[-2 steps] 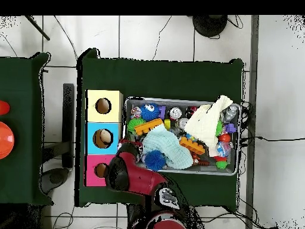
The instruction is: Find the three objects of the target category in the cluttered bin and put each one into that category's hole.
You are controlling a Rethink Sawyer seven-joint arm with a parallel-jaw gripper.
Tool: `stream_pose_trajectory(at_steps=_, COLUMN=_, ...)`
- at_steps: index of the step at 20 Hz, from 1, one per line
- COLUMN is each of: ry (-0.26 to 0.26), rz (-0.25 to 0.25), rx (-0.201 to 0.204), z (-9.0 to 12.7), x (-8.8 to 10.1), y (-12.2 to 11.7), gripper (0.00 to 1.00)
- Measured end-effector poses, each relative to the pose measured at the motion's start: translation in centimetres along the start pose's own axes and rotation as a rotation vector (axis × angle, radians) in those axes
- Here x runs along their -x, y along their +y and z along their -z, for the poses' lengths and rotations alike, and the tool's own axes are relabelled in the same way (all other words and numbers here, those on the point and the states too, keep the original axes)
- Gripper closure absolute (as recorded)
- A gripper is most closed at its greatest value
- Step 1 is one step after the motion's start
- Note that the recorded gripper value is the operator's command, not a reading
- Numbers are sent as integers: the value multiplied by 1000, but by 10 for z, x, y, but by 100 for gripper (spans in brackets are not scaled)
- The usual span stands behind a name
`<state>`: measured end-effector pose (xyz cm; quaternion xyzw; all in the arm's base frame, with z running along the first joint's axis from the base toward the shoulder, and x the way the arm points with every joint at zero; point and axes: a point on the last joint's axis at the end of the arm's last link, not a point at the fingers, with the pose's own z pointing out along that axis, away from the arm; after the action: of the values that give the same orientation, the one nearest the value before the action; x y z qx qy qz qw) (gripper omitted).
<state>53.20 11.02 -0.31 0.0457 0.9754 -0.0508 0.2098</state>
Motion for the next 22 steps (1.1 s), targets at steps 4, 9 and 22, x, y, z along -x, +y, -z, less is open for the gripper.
stream_pose_trajectory(at_steps=4, ry=1, rz=11, rx=-9, z=0, x=3, y=-1, gripper=0)
stream_pose_trajectory(at_steps=9, ry=2, rz=17, rx=-16, z=-1, x=10, y=-2, gripper=0)
stream_pose_trajectory(at_steps=22, ry=24, rz=24, rx=-18, z=-2, x=15, y=-3, gripper=100)
